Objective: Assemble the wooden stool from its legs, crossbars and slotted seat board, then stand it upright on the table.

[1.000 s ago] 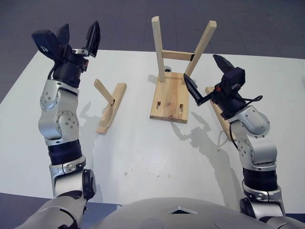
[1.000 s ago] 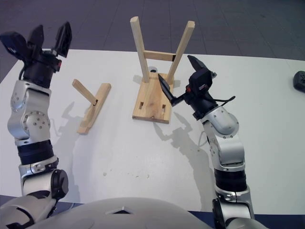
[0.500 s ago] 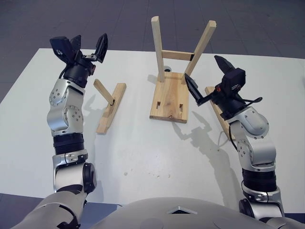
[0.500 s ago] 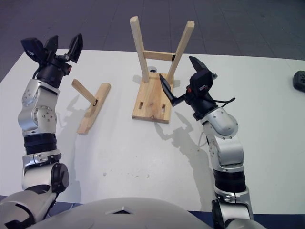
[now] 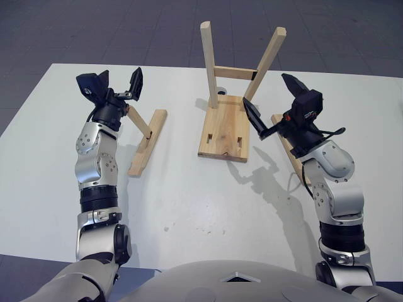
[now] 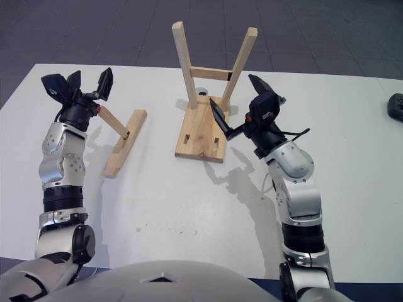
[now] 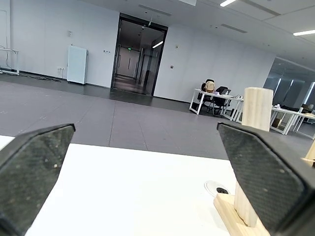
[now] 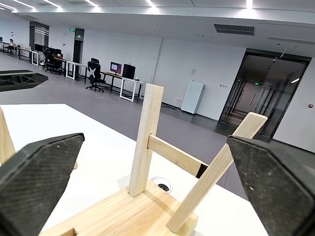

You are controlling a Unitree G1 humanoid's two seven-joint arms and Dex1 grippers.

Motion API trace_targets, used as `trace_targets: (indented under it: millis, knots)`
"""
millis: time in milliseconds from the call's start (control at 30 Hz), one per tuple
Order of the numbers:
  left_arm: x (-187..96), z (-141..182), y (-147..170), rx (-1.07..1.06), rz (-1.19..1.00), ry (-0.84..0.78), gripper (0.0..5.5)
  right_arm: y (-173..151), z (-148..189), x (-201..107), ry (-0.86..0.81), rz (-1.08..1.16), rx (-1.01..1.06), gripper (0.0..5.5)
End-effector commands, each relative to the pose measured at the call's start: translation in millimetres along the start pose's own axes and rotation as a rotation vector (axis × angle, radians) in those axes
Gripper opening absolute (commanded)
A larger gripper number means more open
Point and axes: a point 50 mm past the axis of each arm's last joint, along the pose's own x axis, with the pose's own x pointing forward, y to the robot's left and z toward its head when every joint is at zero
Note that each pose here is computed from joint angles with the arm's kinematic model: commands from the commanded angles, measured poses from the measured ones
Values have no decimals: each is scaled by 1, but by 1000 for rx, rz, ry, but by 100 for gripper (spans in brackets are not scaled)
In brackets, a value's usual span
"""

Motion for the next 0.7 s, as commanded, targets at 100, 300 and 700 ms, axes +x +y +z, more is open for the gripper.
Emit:
trace_targets:
  millis: [100,300,700]
  knots:
    - [12,38,-6,4,-29,-114,538,1,3,1,-11,9,-3,540]
    - [12,40,-12,-6,-46,-114,538,2,3,1,-11,11,-2,540]
    - [-30,-56,11,-23,72,203,538,3,1,-3,17,15,3,540]
